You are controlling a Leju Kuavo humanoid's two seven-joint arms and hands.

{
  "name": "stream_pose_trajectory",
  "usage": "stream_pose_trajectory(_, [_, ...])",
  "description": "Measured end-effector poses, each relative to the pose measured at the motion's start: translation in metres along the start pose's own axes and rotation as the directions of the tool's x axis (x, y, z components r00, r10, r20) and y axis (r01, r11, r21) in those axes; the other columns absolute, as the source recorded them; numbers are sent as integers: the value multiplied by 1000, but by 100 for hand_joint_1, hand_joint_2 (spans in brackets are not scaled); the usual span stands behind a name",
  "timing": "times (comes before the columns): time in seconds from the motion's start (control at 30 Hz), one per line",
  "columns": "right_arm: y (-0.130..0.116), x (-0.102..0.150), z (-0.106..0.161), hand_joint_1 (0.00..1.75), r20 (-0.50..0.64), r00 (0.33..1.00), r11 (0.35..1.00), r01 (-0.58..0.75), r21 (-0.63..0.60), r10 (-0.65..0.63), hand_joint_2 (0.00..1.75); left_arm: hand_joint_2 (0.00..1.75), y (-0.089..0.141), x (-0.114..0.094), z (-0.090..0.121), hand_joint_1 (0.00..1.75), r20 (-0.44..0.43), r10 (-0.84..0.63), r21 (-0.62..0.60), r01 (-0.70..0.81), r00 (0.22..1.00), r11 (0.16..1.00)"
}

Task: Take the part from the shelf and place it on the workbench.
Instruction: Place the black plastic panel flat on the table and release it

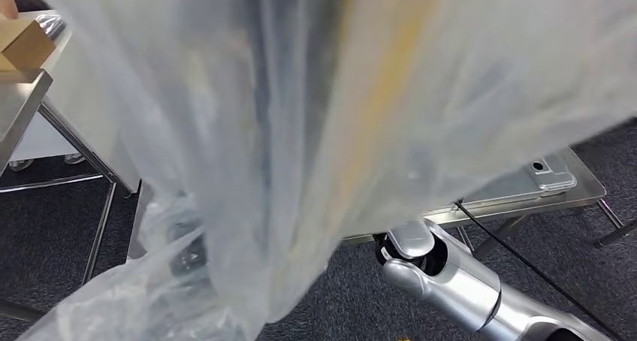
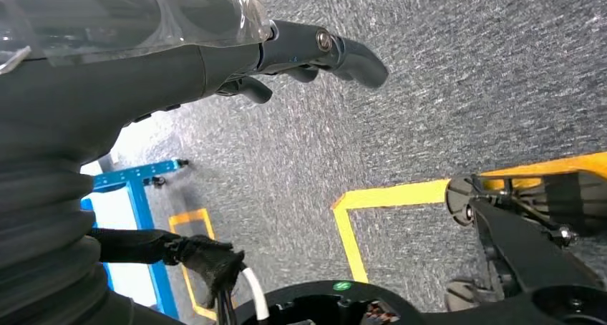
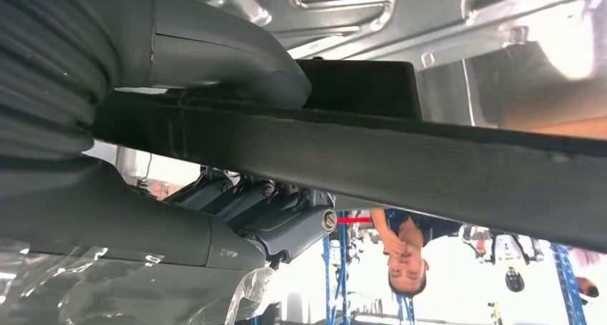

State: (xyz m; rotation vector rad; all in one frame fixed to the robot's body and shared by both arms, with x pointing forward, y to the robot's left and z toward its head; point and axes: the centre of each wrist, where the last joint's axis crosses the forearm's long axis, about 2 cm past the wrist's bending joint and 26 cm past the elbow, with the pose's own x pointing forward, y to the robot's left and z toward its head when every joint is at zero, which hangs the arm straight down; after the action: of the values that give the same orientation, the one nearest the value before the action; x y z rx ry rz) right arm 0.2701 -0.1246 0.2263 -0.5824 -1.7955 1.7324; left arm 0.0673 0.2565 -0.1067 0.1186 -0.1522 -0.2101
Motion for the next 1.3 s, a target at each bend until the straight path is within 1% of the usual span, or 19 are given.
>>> stream_pose_trajectory(0.33, [2,-4,3,175,-30,1000,1000,-5,14,6,175,175,0,0,0,0,-9,1,0,-1,1000,1000])
stream_pose_trajectory(1.3, [3,-10,6,175,-57,998,1000,-11,30,13,175,175,0,0,0,0,-8,1,2,-1,1000,1000])
